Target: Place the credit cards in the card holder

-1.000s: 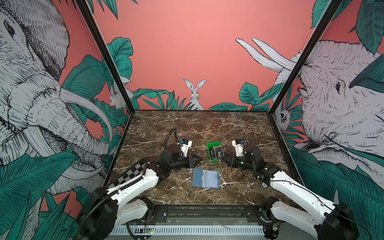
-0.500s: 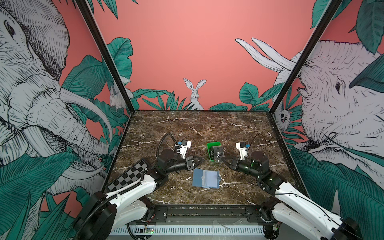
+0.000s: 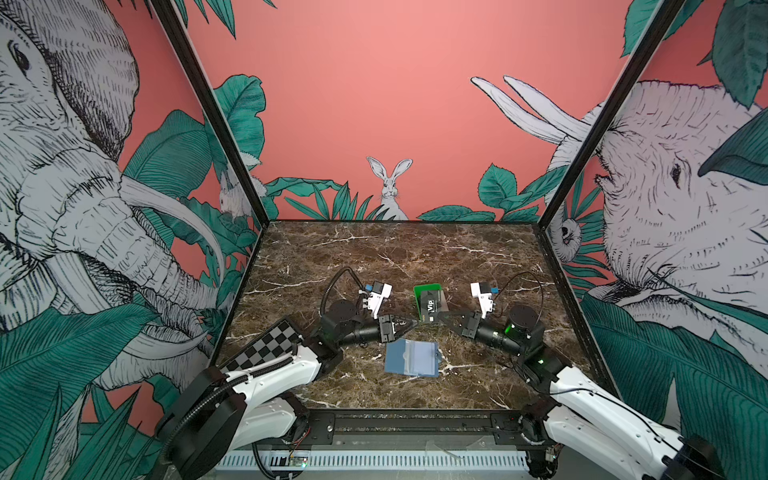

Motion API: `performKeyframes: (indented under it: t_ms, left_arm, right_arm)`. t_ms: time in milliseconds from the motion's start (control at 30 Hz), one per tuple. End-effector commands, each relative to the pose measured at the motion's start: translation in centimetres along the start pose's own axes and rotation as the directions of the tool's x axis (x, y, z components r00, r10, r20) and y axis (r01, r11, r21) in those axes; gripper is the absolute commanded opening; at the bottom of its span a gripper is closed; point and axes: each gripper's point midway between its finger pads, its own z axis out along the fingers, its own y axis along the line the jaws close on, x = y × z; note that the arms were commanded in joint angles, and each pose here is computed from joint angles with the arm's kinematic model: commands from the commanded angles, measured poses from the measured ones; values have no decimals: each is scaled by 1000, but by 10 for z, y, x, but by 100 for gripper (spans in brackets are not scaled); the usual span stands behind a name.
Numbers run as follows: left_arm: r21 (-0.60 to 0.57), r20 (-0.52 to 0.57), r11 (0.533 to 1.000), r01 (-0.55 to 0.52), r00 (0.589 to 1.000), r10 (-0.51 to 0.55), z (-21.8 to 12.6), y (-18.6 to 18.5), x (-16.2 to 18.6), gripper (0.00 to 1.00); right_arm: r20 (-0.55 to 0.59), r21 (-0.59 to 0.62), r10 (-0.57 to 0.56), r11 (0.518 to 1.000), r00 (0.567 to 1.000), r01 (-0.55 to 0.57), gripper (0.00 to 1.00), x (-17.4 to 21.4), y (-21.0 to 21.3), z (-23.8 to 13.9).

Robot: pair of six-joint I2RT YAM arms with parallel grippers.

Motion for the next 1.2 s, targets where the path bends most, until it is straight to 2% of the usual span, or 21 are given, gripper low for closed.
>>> performKeyframes:
  t_ms: [0, 133, 433, 933, 1033, 1100, 1167]
  left_arm:
    - [101, 37, 994, -30, 999, 26, 3, -28, -16, 32]
    - [114, 46, 993, -21, 999, 16, 4, -29, -18, 32]
    - [164, 77, 986, 4, 997, -17, 6, -37, -27, 21]
    - [166, 88, 986, 32, 995, -47, 10, -30, -29, 9]
    - [153, 84, 987, 38, 995, -51, 11, -27, -28, 3]
    - [125, 77, 991, 47, 995, -57, 11, -21, -26, 0]
    - [85, 73, 995, 50, 996, -57, 12, -12, -23, 0]
  right_arm:
    - [-35, -105, -14, 994, 999, 10, 0, 4, 26, 0]
    - [-51, -115, -10, 993, 999, 4, 0, 7, 26, 0]
    - [-55, -120, -1, 993, 998, -6, 0, 13, 20, 3]
    - [-18, -94, 14, 995, 1000, -16, 0, 14, 8, 5]
    - [-15, -83, 19, 996, 1000, -20, 0, 14, 6, 5]
    - [-12, -75, 20, 997, 1000, -21, 5, 13, 5, 5]
    - [-8, -58, 22, 998, 1000, -23, 19, 13, 2, 4]
